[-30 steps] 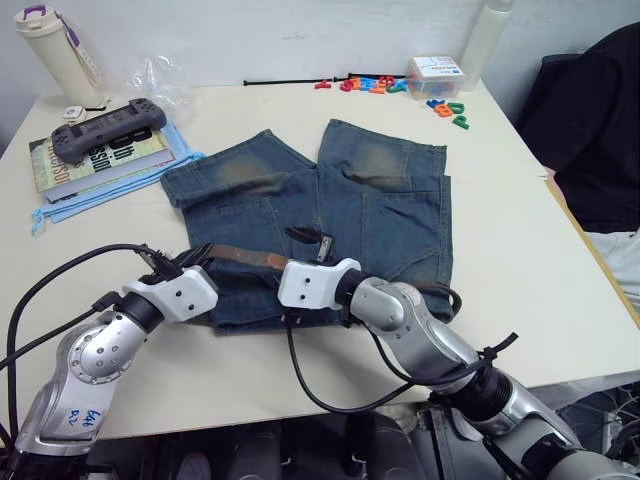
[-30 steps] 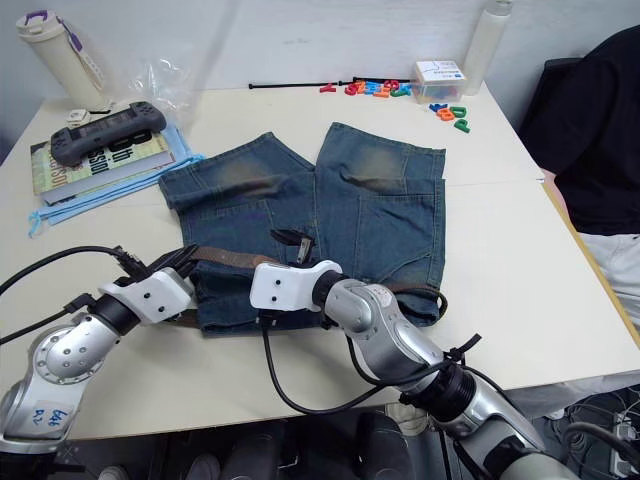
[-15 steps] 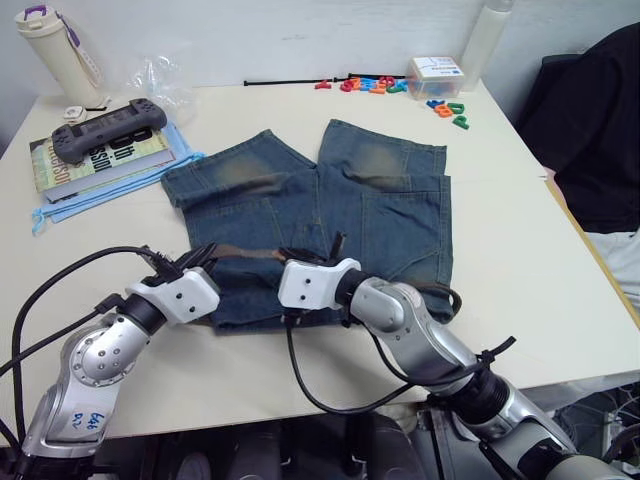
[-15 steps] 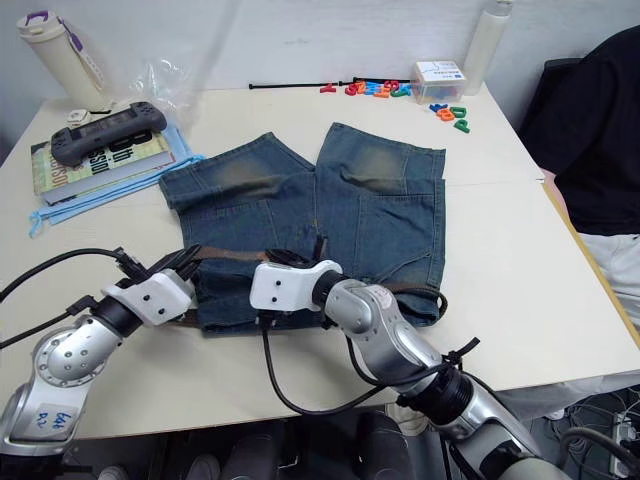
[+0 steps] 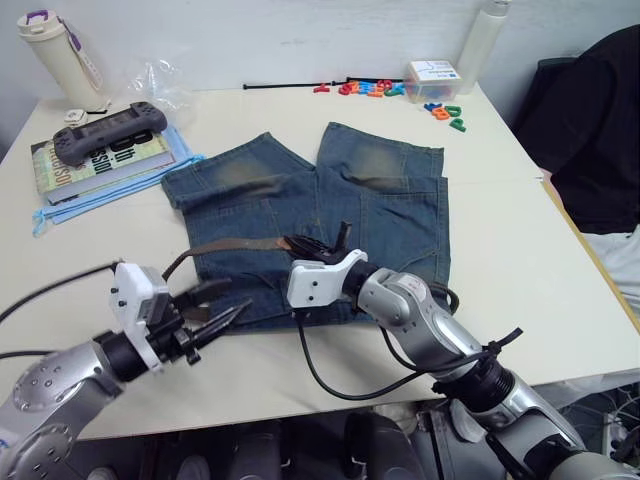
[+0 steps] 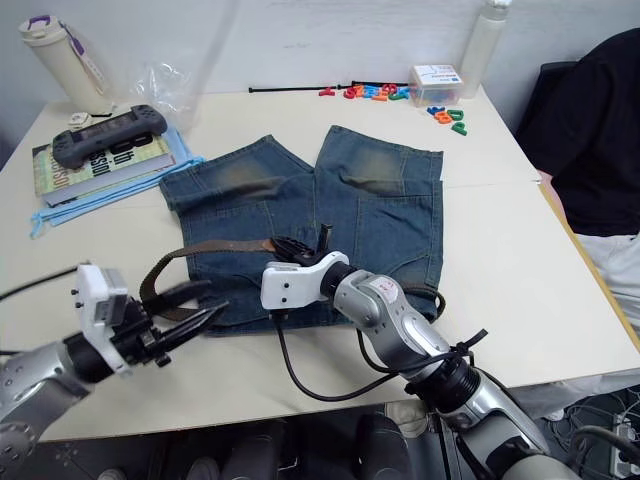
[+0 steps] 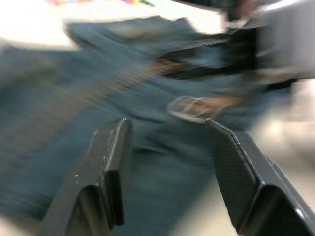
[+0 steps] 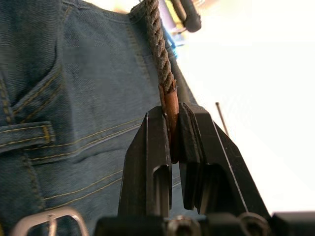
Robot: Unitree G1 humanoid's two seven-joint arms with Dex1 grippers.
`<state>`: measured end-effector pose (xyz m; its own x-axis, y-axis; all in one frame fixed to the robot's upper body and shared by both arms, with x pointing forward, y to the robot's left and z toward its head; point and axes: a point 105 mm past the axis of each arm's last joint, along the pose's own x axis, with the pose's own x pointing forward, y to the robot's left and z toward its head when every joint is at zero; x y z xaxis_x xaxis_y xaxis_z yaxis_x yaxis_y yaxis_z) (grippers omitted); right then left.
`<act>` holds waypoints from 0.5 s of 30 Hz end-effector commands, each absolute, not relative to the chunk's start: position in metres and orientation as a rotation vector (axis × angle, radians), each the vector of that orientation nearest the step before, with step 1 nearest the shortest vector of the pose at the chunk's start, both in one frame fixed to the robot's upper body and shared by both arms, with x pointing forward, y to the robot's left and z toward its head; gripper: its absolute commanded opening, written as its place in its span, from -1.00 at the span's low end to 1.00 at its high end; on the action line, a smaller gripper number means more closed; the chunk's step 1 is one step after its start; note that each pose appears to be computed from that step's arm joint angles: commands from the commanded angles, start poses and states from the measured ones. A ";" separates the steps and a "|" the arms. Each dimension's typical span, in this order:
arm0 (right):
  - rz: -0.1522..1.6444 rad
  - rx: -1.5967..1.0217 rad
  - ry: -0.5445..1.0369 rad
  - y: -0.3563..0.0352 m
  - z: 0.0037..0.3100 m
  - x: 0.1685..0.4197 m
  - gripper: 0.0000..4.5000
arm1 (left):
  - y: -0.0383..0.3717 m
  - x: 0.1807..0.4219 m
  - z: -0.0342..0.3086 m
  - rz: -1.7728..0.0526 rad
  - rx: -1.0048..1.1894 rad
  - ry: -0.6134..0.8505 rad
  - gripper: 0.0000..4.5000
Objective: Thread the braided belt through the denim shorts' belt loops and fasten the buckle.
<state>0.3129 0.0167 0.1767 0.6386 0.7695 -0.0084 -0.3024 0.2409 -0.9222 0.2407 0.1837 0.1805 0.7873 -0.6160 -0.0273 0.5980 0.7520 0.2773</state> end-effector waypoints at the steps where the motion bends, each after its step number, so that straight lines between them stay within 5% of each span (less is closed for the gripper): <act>1: 0.746 -1.133 -0.664 0.026 0.195 0.312 -1.00 | 0.157 0.207 0.171 -0.775 -0.603 0.161 0.20; 8: 0.752 -1.147 -0.697 0.027 0.197 0.311 -1.00 | 0.169 0.244 0.170 -0.506 -1.076 0.176 0.20; 15: 0.750 -1.161 -0.714 0.025 0.198 0.311 -1.00 | 0.162 0.258 0.185 -0.498 -1.212 0.144 0.20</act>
<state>0.3142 0.0259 0.1794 0.5830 0.8117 0.0356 -0.2089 0.1922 -0.9589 0.2500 0.1688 0.1684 0.8819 -0.4608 0.0993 0.2890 0.3623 -0.8861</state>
